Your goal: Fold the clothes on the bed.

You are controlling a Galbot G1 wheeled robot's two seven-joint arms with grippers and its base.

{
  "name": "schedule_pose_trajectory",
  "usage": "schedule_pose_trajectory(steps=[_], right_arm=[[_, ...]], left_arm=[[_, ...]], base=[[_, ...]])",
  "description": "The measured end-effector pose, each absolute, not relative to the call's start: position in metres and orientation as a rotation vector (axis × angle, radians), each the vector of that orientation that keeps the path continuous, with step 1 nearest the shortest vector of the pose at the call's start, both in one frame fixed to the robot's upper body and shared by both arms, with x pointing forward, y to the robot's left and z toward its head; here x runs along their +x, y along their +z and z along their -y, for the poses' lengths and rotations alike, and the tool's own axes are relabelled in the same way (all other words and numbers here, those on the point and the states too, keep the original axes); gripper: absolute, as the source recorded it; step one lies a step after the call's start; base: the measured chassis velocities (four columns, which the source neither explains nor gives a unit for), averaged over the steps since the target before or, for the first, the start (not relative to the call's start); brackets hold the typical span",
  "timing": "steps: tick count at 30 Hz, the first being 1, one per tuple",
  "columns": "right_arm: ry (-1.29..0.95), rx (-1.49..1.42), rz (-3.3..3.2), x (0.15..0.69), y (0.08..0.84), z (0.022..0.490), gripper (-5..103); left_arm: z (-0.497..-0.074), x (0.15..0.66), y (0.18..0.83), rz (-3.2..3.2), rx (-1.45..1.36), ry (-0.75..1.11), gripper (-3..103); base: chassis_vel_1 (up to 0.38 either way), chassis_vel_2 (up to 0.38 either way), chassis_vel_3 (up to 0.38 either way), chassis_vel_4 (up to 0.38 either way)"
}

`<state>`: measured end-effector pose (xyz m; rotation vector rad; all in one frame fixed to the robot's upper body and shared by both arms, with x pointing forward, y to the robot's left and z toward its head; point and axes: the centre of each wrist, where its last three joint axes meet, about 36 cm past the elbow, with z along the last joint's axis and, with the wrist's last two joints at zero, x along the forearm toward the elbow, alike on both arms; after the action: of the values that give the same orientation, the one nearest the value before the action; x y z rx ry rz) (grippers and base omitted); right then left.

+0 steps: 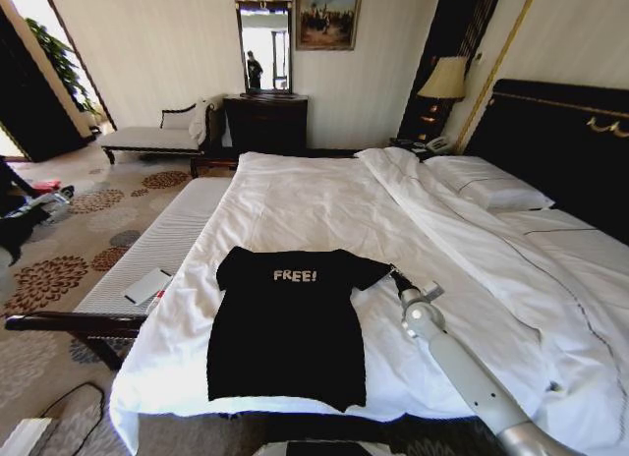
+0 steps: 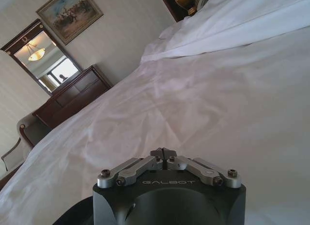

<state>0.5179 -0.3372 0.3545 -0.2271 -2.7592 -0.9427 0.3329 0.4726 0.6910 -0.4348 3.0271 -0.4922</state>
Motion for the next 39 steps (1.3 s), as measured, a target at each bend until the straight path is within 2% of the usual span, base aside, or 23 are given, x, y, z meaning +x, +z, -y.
schedule_pose_trajectory(steps=[7,8,9,13,14,16,19,22,25,28,31,34,36,39], right_arm=[[-0.87,-0.214,2.761,0.528,0.36,0.331,-3],[-0.857,-0.221,2.757,0.524,0.358,0.332,2],[-0.857,-0.221,2.757,0.524,0.358,0.332,2],[-0.849,-0.291,2.793,0.52,0.376,0.345,24],[-0.849,-0.291,2.793,0.52,0.376,0.345,24],[-0.859,-0.316,2.83,0.521,0.394,0.349,34],[-0.891,-0.299,2.845,0.521,0.417,0.346,39],[-0.898,-0.187,2.856,0.515,0.439,0.328,56],[-0.894,-0.116,2.858,0.51,0.445,0.312,61],[-0.876,-0.049,2.854,0.507,0.444,0.289,78],[-0.846,-0.022,2.853,0.507,0.439,0.279,83],[-0.821,-0.01,2.845,0.506,0.431,0.272,97],[-0.819,-0.011,2.844,0.506,0.429,0.271,99],[-0.813,-0.025,2.834,0.505,0.423,0.271,100]], left_arm=[[-0.468,0.328,0.691,-3.03,-0.425,-0.477,100],[-0.468,0.328,0.691,-3.031,-0.428,-0.477,100],[-0.468,0.328,0.691,-3.031,-0.428,-0.477,100],[-0.473,0.327,0.689,-3.035,-0.448,-0.485,100],[-0.473,0.327,0.689,-3.035,-0.448,-0.485,100],[-0.475,0.328,0.686,-3.041,-0.462,-0.49,100],[-0.474,0.331,0.681,-3.054,-0.467,-0.498,100],[-0.47,0.337,0.672,-3.109,-0.461,-0.508,100],[-0.464,0.347,0.656,-3.188,-0.462,-0.519,100],[-0.446,0.372,0.613,-3.345,-0.424,-0.539,100],[-0.437,0.391,0.589,-3.414,-0.407,-0.546,100],[-0.427,0.429,0.553,-3.5,-0.373,-0.567,100],[-0.425,0.443,0.54,-3.527,-0.352,-0.612,100],[-0.411,0.481,0.502,-3.605,-0.246,-0.803,100]], base=[[0.0,0.0,0.0,0.0],[0.0,0.0,0.0,0.0],[0.0,0.0,0.0,0.0],[0.0,0.0,0.0,0.0],[0.0,0.0,0.0,0.0],[0.0,0.0,0.0,0.0],[0.0,0.0,0.0,0.0],[0.0,0.0,0.0,0.0],[0.0,0.0,0.0,0.0],[0.0,0.0,0.0,0.0],[0.0,0.0,0.0,0.0],[0.0,0.0,0.0,0.0],[0.0,0.0,0.0,0.0],[0.0,0.0,0.0,0.0]])
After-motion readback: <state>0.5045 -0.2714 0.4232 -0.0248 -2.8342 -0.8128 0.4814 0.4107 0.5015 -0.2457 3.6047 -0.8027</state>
